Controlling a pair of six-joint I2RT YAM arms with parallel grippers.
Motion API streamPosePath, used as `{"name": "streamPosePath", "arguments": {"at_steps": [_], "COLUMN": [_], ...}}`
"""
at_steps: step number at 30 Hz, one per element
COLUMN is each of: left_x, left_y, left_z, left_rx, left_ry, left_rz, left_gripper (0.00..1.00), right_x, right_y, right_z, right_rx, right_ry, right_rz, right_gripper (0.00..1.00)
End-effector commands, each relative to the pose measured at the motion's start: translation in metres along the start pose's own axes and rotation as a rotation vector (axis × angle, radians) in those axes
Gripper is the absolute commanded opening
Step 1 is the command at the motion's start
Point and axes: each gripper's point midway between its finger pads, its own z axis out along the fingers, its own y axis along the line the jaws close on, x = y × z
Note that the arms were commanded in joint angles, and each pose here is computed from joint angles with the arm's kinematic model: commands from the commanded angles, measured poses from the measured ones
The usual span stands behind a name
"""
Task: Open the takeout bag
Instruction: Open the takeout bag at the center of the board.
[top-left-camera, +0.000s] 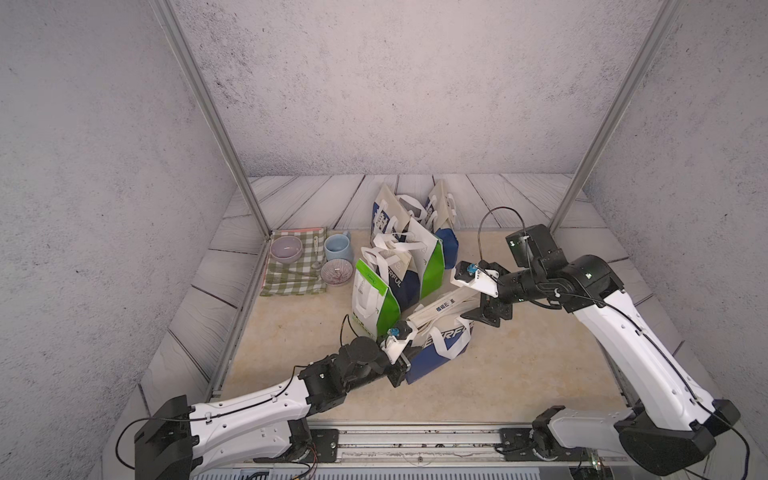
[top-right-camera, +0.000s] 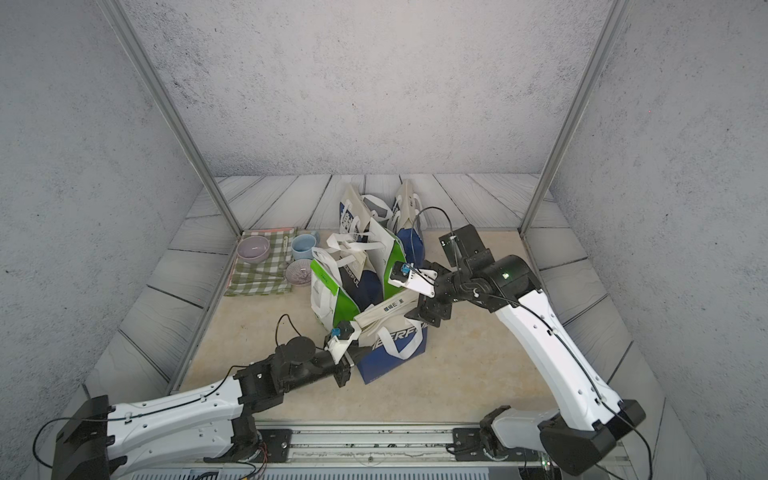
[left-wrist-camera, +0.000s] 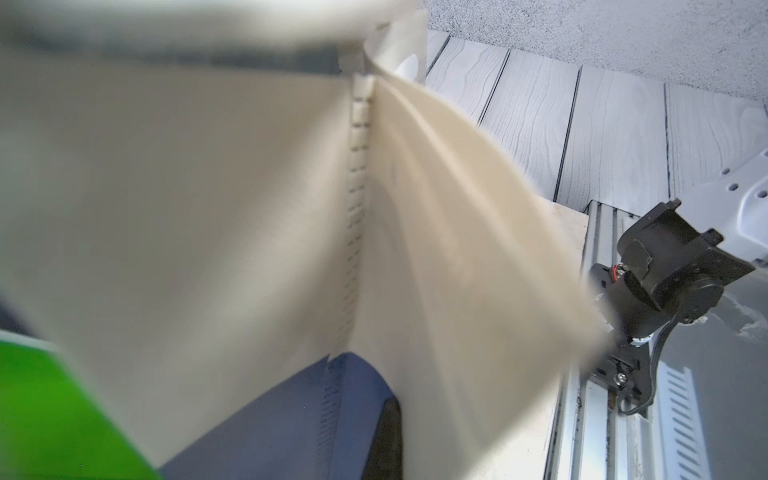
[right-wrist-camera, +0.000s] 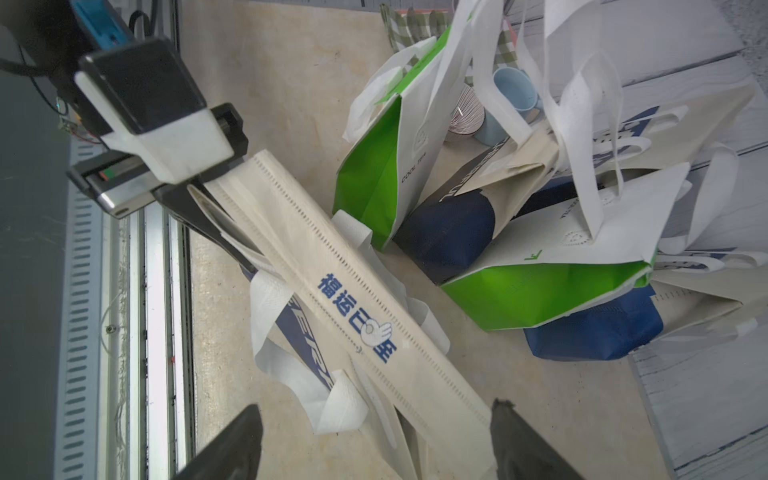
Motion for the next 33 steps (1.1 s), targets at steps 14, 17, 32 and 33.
{"name": "streamPosePath", "arguments": {"at_steps": [14, 17, 32, 33], "left_x": [-0.017, -0.020, -0.024, -0.024], "left_y": [0.001, 0.002, 0.007, 0.006], "left_z": [-0.029, -0.036, -0.061, -0.060], "left_rx": [-0.016, -0.022, -0.056, -0.052], "left_ry": [0.012, 0.021, 0.014, 0.015], "left_rz": [-0.017, -0.010, 0.009, 0.007], "left_gripper": [0.42, 0.43, 0.43, 0.43], "right_x": [-0.002, 0.001, -0.004, -0.004], "right_y": [0.001, 0.001, -0.009, -0.013], "right_z": [0.048, 0.057, 0.055, 0.052], "right_rx": [-0.138, -0.155, -0.052, -0.013], "right_ry": [0.099, 0.128, 0.108, 0.096], "right_rz": [-0.129, -0.131, -0.140, -0.127], "right_gripper": [0.87, 0.87, 0.88, 0.89]}}
